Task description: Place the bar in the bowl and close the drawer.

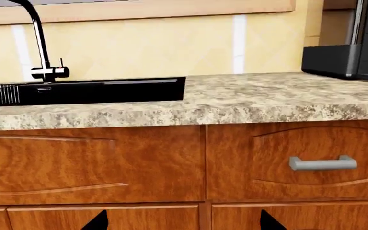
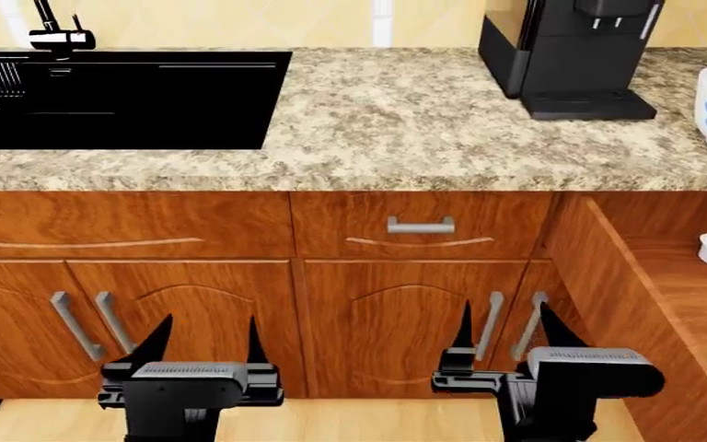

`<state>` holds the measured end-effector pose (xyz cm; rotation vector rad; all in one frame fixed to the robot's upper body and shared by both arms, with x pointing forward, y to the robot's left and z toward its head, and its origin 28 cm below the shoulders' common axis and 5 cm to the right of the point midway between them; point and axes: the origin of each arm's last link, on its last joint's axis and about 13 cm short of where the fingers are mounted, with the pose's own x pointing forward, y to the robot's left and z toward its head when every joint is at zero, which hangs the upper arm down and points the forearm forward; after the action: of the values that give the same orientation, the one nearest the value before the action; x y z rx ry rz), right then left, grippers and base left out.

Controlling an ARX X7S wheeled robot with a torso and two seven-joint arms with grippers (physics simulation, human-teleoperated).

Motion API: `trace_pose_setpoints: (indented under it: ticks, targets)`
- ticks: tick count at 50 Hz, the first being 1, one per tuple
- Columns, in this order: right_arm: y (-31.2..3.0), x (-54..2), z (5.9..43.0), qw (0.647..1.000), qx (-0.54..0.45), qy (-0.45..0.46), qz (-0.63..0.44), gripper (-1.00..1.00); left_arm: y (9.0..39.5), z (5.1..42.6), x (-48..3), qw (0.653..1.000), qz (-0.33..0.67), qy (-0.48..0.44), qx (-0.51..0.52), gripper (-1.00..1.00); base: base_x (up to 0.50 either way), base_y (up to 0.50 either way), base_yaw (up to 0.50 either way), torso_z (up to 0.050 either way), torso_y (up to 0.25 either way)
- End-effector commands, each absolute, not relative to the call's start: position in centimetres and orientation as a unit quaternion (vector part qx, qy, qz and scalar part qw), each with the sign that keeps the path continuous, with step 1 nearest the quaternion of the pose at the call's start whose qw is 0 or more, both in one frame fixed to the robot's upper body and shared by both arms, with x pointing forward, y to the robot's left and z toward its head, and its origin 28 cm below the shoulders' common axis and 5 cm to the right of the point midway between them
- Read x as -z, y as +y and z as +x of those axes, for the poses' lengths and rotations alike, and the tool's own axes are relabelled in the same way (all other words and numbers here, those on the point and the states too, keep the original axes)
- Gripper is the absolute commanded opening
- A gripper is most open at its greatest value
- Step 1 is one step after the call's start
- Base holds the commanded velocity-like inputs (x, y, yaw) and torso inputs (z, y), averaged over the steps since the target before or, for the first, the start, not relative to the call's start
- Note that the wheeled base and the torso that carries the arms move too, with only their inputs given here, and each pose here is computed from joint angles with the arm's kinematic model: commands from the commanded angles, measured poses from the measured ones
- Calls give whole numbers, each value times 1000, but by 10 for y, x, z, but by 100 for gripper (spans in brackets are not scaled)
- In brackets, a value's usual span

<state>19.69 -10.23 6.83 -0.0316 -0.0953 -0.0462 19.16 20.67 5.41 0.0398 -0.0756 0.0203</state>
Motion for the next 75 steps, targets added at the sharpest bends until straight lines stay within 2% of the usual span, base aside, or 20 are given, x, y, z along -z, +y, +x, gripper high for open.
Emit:
trace_pose_setpoints:
  ticks: [1, 8, 16, 29, 68, 75]
  targets:
    - [-107, -111, 182, 997, 18, -72, -16, 100, 212, 182, -95, 998, 22, -59, -9, 100, 0, 0, 0, 50, 0]
    - [-110, -144, 172, 997, 12, -75, -19, 100, 214, 170, -126, 998, 16, -67, 1, 100, 0, 0, 0, 50, 0]
    - [-110, -168, 167, 997, 13, -73, -25, 100, 217, 162, -152, 996, 25, -77, -38, 100, 0, 0, 0, 34, 0]
    - [-110, -181, 162, 997, 10, -74, -27, 100, 218, 156, -161, 995, 21, -85, -43, 100, 0, -27, 0, 21, 0]
    - [-114, -190, 161, 997, 22, -65, -23, 100, 219, 153, -168, 997, 9, -69, -31, 100, -15, -500, 0, 0, 0]
    - [-115, -219, 161, 998, 3, -48, -38, 100, 224, 158, -196, 999, 4, -53, -12, 100, -27, -500, 0, 0, 0]
